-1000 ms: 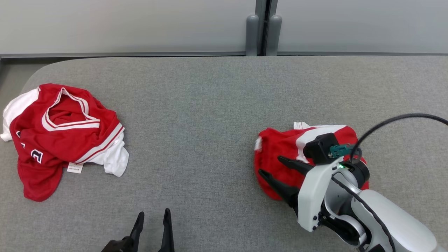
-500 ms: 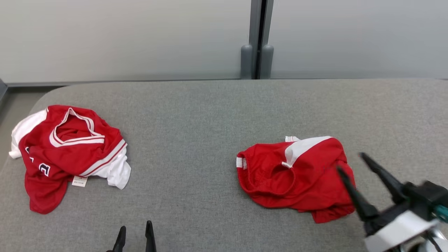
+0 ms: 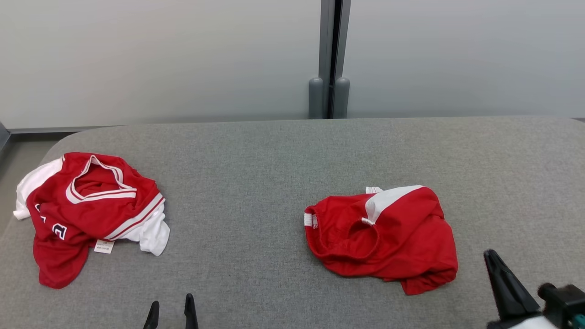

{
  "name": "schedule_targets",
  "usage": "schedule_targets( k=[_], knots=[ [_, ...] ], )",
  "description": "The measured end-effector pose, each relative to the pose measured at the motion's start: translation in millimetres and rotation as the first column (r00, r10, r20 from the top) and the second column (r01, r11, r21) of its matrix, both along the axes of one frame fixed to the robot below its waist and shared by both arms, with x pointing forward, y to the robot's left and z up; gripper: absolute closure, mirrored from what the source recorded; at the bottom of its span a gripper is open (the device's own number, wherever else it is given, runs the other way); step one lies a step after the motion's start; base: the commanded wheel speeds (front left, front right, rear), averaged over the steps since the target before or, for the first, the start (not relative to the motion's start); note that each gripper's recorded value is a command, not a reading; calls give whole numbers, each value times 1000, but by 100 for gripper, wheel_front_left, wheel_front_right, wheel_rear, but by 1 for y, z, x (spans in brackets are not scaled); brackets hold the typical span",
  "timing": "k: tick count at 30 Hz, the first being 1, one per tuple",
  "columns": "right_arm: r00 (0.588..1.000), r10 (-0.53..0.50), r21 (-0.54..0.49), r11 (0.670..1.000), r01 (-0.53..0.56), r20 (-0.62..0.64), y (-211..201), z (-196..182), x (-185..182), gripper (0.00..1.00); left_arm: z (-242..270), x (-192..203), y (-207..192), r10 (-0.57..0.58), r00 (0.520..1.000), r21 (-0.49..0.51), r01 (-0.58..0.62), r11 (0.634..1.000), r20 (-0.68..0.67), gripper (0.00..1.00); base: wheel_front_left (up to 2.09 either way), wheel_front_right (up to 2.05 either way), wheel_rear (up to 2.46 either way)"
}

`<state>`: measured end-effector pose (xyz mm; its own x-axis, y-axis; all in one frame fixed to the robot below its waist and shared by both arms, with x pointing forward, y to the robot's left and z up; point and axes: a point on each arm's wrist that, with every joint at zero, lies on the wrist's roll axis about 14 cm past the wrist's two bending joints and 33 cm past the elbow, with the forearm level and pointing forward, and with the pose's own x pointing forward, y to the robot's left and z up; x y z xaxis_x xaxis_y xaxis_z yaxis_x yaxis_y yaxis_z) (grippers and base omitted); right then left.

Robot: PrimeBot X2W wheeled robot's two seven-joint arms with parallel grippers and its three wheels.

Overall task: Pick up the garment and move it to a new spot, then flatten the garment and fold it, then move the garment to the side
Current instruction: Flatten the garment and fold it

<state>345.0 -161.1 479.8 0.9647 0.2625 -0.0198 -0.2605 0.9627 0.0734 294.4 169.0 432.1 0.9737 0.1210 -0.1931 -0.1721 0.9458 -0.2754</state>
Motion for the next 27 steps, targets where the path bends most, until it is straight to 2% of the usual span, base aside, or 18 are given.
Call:
schedule_targets(
  k=[5,10,23,27],
  knots=[
    [996,86,7,996,-86,13,32,14,32,100,0,11,-4,-18,1000,5,18,1000,-2,0,0,0,0],
    [972,166,-49,983,-176,-164,60,-18,51,100,-2,24,-9,-38,999,6,38,999,-8,0,0,0,0],
    [921,163,-114,970,-216,-354,58,-62,63,100,-8,26,3,10,999,8,-10,1000,-33,0,0,0,0],
    [894,173,-154,954,-256,-412,61,-71,65,100,-10,28,6,23,999,4,-23,1000,-40,0,0,0,0]
  ],
)
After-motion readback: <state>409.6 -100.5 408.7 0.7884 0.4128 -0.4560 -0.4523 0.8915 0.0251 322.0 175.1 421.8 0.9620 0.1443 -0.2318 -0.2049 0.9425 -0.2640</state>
